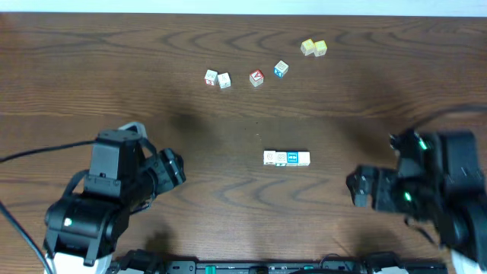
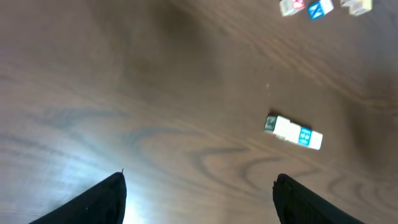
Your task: Lift 4 blocks
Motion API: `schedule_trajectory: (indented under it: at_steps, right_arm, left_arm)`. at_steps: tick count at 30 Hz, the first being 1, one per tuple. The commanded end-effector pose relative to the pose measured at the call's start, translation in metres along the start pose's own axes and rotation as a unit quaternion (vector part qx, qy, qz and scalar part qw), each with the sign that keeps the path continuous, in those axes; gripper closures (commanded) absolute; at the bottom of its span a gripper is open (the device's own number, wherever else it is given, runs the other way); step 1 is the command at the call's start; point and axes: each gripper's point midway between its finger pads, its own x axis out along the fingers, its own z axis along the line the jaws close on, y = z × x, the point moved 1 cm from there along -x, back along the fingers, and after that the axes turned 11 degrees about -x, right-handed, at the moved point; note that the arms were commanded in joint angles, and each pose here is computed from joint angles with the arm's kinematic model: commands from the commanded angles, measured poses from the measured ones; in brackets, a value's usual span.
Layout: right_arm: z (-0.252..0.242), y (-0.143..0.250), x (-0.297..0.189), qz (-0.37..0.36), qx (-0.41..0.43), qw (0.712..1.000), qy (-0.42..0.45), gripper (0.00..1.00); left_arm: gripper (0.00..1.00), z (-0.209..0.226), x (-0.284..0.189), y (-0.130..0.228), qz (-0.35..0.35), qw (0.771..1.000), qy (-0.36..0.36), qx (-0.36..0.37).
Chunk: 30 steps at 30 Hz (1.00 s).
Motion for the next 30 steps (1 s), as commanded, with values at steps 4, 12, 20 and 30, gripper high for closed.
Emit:
schedule_trajectory:
  at_steps: [4, 12, 20, 30]
  right_arm:
    - [0.002, 0.017, -0.023, -0.062, 0.002, 0.998, -0.005, 0.01]
    - [0.004, 0.021, -0.030, -0.084, -0.001, 0.996, -0.011, 0.01]
    - [0.005, 0.021, -0.030, -0.083, 0.044, 0.995, -0.017, 0.01]
    - [0.005, 0.021, -0.030, -0.083, 0.044, 0.995, -0.017, 0.01]
  left_arm:
    - [0.24, 0.008, -0.004, 0.004, 0.007, 1.000, -0.019, -0.001]
    - [0.24, 0.008, -0.001, 0.003, 0.011, 1.000, -0.023, -0.002]
    - [0.24, 0.008, 0.000, 0.003, 0.012, 1.000, -0.024, -0.002]
    - [0.23, 0.008, 0.000, 0.003, 0.012, 1.000, -0.024, -0.002]
